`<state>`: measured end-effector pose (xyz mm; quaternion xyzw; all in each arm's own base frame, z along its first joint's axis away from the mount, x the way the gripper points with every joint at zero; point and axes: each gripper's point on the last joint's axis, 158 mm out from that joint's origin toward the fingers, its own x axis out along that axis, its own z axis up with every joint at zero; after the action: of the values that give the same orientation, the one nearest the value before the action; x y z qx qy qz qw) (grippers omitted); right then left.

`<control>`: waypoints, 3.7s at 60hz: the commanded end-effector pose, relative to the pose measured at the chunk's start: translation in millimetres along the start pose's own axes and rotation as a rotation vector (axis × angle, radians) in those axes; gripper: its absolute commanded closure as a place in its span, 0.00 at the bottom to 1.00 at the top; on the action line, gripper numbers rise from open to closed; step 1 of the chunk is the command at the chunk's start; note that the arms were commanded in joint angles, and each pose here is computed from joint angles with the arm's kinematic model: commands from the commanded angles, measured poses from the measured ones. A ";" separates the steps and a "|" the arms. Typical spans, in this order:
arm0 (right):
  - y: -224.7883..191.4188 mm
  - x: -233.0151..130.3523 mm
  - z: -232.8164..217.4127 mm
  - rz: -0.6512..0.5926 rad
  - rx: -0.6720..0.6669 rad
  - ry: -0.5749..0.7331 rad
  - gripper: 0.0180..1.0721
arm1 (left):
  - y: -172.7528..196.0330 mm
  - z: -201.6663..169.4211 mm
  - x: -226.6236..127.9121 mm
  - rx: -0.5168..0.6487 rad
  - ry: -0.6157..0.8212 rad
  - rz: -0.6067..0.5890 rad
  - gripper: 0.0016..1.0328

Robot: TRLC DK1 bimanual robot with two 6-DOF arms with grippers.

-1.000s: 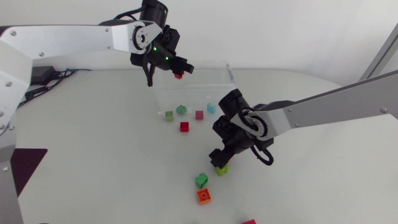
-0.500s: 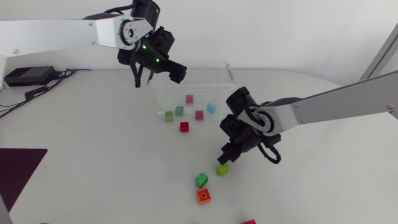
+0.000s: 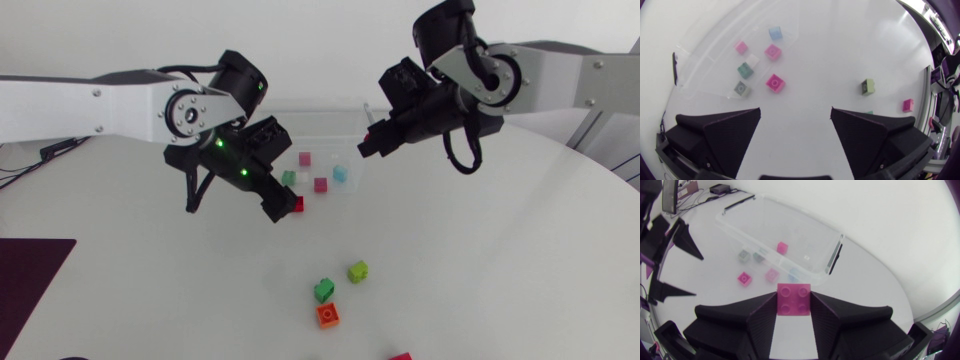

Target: Pick up the duplo bricks and place them in the container

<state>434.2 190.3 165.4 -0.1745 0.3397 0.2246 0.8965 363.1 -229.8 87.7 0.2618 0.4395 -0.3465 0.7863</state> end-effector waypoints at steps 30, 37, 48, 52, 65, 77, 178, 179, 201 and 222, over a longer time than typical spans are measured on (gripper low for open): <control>-20.0 65.2 66.6 -0.014 0.035 -0.146 0.72 | -89.0 -50.8 39.0 0.145 0.144 -0.161 0.05; -27.3 91.7 68.3 -0.023 0.040 -0.141 0.63 | -92.6 -54.7 41.6 0.152 0.152 -0.168 0.05; -40.0 80.5 64.3 -0.040 0.070 -0.139 0.04 | -109.7 -56.5 46.3 0.176 0.164 -0.204 0.05; -45.8 60.4 62.2 -0.053 0.078 -0.162 0.04 | -119.0 -55.8 47.5 0.186 0.166 -0.219 0.05; -46.4 -5.0 31.0 -0.056 0.092 -0.192 0.04 | -149.5 -50.1 42.9 0.188 0.171 -0.295 0.05; -22.1 -26.4 -23.9 -0.007 0.086 -0.134 0.04 | -150.9 -57.5 57.8 0.136 0.239 -0.302 0.05; 124.4 24.0 -196.2 0.243 -0.140 0.388 0.06 | 32.9 93.8 -33.7 -0.037 -0.181 0.073 0.76; 124.4 25.1 -196.7 0.242 -0.141 0.391 0.07 | 36.2 95.4 -31.7 -0.039 -0.183 0.077 0.76; 130.4 42.1 -213.6 0.250 -0.146 0.465 0.32 | 88.8 133.7 10.7 -0.097 -0.252 0.132 0.73; 100.1 29.6 -191.3 0.199 -0.117 0.400 0.73 | 132.7 124.1 11.9 -0.182 -0.276 0.183 0.05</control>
<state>286.9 203.5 -28.2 -0.2439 0.5280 0.3077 0.7531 530.2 -248.0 143.1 0.1904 0.3353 -0.2759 0.8804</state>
